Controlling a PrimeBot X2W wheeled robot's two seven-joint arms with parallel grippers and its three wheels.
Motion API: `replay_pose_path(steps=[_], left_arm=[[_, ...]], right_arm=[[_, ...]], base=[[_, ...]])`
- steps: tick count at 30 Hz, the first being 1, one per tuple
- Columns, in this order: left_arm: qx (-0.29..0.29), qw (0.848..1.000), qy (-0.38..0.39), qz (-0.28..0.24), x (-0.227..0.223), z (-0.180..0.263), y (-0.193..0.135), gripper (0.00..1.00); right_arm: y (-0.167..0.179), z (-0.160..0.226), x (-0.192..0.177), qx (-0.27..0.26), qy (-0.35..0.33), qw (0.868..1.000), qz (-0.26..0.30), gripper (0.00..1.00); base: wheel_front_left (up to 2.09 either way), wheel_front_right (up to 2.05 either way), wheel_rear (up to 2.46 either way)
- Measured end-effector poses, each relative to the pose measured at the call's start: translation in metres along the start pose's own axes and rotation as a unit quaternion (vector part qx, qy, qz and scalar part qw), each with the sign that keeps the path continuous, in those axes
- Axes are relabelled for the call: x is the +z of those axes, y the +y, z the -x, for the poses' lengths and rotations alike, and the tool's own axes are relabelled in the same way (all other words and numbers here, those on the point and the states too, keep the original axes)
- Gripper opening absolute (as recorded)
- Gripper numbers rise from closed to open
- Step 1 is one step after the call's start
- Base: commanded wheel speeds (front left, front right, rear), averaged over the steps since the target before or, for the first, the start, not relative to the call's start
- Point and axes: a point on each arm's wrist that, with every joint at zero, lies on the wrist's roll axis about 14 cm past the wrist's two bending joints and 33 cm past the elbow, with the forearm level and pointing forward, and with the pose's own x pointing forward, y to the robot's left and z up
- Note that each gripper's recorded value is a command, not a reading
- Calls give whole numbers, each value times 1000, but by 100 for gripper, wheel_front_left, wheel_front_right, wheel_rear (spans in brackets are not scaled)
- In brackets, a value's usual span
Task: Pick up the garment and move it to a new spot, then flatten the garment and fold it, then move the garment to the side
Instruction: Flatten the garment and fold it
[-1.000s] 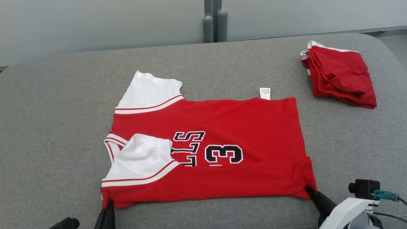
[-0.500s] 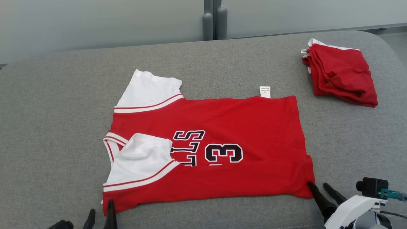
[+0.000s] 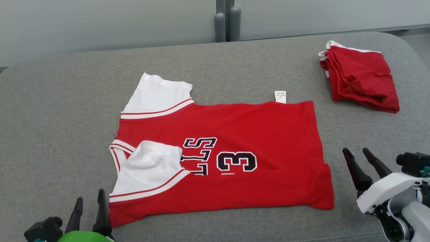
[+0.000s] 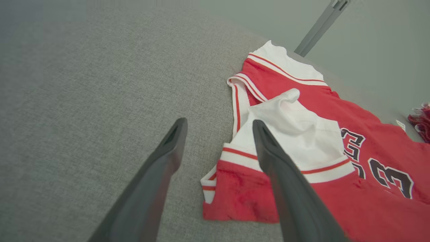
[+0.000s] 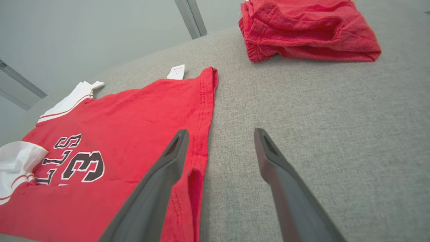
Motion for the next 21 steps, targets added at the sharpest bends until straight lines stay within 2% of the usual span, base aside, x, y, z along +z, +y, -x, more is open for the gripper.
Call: replay_pose_path(steps=[6, 21], left_arm=[[-52, 997, -48, -7, 28, -13, -37, 100], [-133, 986, -88, -43, 41, -11, -95, 100]], right_arm=[[13, -11, 36, 20, -53, 996, 62, 100], [70, -16, 76, 51, -144, 985, 81, 100]], base=[[0, 0, 0], [0, 0, 0]])
